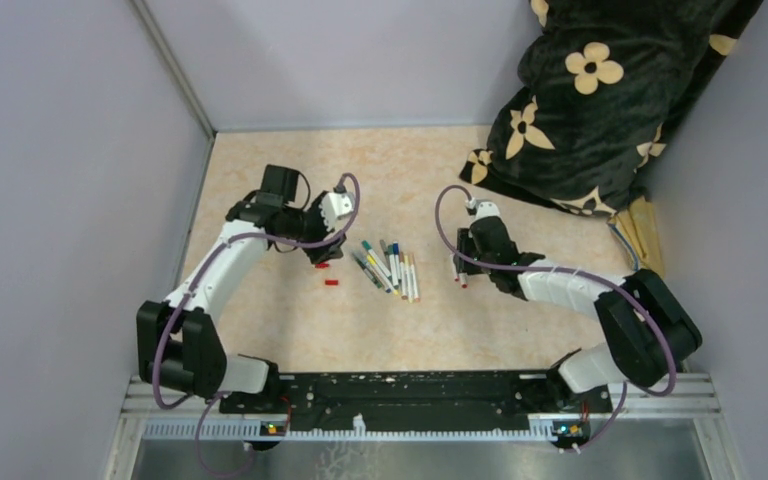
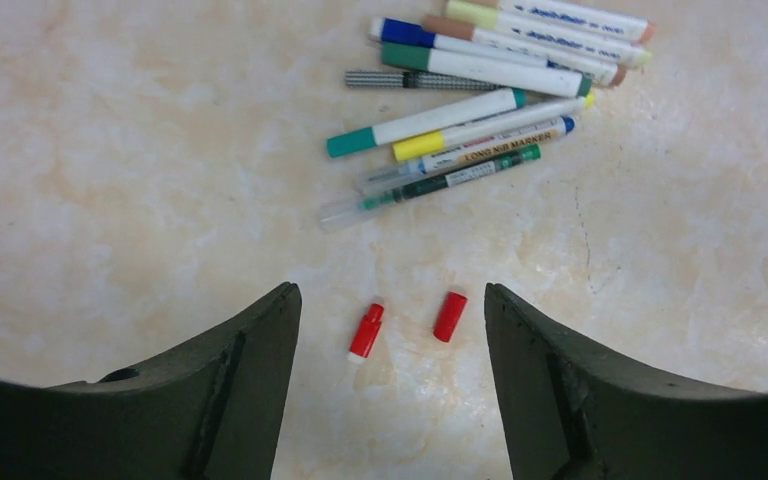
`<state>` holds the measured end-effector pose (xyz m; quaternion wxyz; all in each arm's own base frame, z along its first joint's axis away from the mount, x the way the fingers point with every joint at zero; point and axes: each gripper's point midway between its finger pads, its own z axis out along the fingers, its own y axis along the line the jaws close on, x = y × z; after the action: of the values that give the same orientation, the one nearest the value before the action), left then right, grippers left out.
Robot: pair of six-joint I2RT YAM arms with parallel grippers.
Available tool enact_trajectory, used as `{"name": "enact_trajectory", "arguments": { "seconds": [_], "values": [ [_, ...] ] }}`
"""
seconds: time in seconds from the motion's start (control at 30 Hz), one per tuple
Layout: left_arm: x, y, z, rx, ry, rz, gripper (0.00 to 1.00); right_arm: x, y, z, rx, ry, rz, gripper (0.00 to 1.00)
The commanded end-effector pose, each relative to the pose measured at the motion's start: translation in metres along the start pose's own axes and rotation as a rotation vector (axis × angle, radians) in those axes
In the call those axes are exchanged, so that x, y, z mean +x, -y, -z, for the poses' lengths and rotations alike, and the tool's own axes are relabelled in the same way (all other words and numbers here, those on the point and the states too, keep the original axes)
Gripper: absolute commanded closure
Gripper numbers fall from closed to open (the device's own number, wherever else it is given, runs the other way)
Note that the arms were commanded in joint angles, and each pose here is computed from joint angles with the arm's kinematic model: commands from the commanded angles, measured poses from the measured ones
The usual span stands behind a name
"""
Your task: Open the pen caps
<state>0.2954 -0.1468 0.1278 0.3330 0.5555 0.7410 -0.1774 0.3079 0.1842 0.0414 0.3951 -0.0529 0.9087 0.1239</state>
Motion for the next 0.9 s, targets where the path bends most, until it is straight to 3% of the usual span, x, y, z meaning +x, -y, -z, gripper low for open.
{"name": "enact_trajectory", "arguments": {
  "seconds": [0.0, 0.2, 0.4, 0.87],
  "values": [
    [-0.028, -0.006, 0.036, -0.006, 0.070, 0.118, 0.22, -0.049, -0.033, 0.021, -0.104, 0.102, 0.004, 0.63],
    [-0.042, -0.020, 0.065, -0.061, 0.115, 0.178, 0.11, -0.036, -0.083, 0.016, -0.161, 0.056, 0.105, 0.59],
    [-0.035, -0.025, 0.079, -0.085, 0.111, 0.231, 0.09, -0.007, -0.108, -0.001, -0.196, -0.009, 0.129, 0.66],
    [-0.016, -0.020, 0.076, -0.072, 0.072, 0.253, 0.09, 0.021, -0.113, -0.013, -0.201, -0.080, 0.148, 0.69]
  ]
}}
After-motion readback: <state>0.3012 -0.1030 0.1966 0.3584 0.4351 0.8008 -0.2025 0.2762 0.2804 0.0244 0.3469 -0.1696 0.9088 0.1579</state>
